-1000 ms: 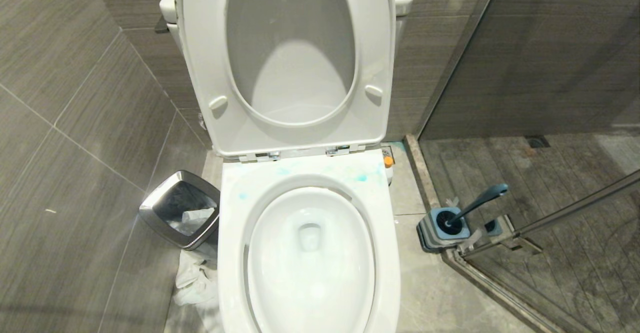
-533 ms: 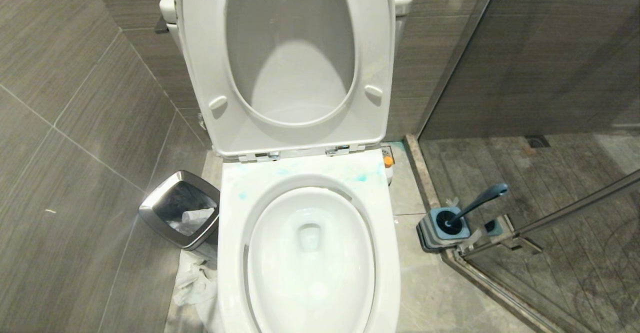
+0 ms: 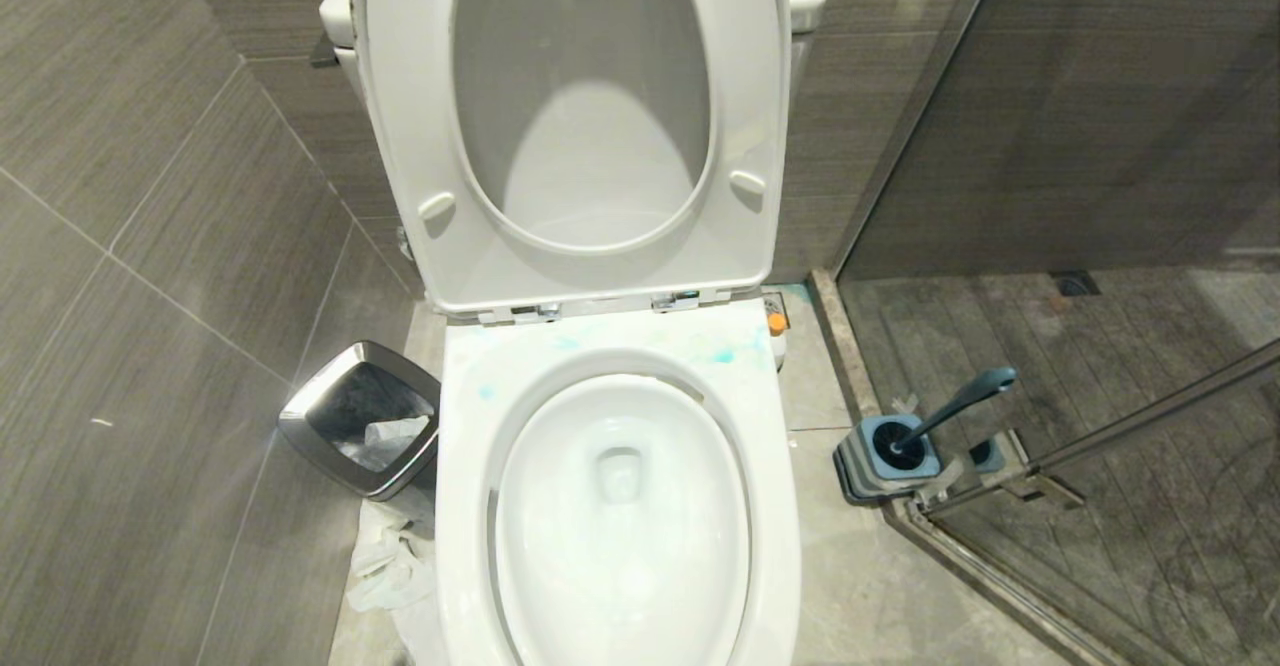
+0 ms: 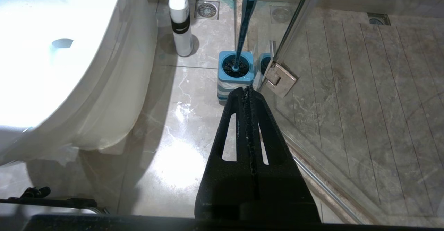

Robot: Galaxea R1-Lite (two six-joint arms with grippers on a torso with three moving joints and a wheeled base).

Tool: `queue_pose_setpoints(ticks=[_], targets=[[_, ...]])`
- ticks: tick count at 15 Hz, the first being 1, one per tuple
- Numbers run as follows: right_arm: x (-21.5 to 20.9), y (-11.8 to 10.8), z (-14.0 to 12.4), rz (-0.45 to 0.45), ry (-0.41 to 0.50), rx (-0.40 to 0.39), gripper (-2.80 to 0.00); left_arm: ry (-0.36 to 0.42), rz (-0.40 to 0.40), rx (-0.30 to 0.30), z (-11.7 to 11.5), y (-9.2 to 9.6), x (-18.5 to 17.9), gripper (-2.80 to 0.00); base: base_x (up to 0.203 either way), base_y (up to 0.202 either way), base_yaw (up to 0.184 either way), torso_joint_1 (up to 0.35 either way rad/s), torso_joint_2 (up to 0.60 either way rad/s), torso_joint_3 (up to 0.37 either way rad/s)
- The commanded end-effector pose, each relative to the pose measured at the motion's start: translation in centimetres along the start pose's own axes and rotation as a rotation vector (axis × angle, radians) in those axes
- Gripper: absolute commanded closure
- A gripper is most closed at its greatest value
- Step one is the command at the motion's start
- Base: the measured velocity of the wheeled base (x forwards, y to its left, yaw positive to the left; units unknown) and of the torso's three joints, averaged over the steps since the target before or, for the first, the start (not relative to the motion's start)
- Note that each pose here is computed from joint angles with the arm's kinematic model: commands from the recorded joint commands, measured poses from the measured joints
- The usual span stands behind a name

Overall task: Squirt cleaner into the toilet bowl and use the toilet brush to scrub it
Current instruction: Pour in the cleaning agent

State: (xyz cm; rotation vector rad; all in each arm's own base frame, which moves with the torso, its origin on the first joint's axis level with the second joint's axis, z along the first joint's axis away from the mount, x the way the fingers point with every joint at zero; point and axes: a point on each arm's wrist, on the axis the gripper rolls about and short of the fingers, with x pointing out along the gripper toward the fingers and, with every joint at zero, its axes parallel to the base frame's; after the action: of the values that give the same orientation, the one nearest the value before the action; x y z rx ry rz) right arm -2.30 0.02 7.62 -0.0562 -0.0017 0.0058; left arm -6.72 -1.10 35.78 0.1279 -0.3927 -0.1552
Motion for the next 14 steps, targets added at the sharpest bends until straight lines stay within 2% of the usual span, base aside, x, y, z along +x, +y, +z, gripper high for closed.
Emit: queue_pose_setpoints(ticks=[1,3,7,8,10,12,14], targets=[[0.0,0.0,0.0,0.001,0.003,-0.001,0.0,-0.034,0.004,0.013,-2.2,-1.4,-4.5,0.0,0.0,0.0,0.0,0.0,0.0,0.0],[0.0,0.0,0.0,0.001,0.003,-0.001,0.0,0.008,-0.002,0.007,-4.5,-1.9,-5.8,0.0,0.0,0.0,0.0,0.0,0.0,0.0],[0.0,0.0,0.0,0.0,0.001,-0.001,0.0,0.036,-0.035,-0.006,-5.6,-1.5,-5.7,0.0,0.0,0.0,0.0,0.0,0.0,0.0],[0.0,0.0,0.0,0.0,0.002,-0.001,0.0,0.035,-0.067,-0.003,-5.9,-1.2,-5.9,0.0,0.0,0.0,0.0,0.0,0.0,0.0],[0.0,0.0,0.0,0.0,0.001,-0.001,0.0,0.047,-0.07,0.023,-7.7,-1.3,-6.8,0.0,0.0,0.0,0.0,0.0,0.0,0.0],[0.0,0.0,0.0,0.0,0.001,-0.001,0.0,0.054,-0.066,0.028,-10.2,-1.8,-8.2,0.0,0.0,0.0,0.0,0.0,0.0,0.0],[0.0,0.0,0.0,0.0,0.001,-0.001,0.0,0.095,-0.064,0.03,-13.9,-2.3,-8.9,0.0,0.0,0.0,0.0,0.0,0.0,0.0]])
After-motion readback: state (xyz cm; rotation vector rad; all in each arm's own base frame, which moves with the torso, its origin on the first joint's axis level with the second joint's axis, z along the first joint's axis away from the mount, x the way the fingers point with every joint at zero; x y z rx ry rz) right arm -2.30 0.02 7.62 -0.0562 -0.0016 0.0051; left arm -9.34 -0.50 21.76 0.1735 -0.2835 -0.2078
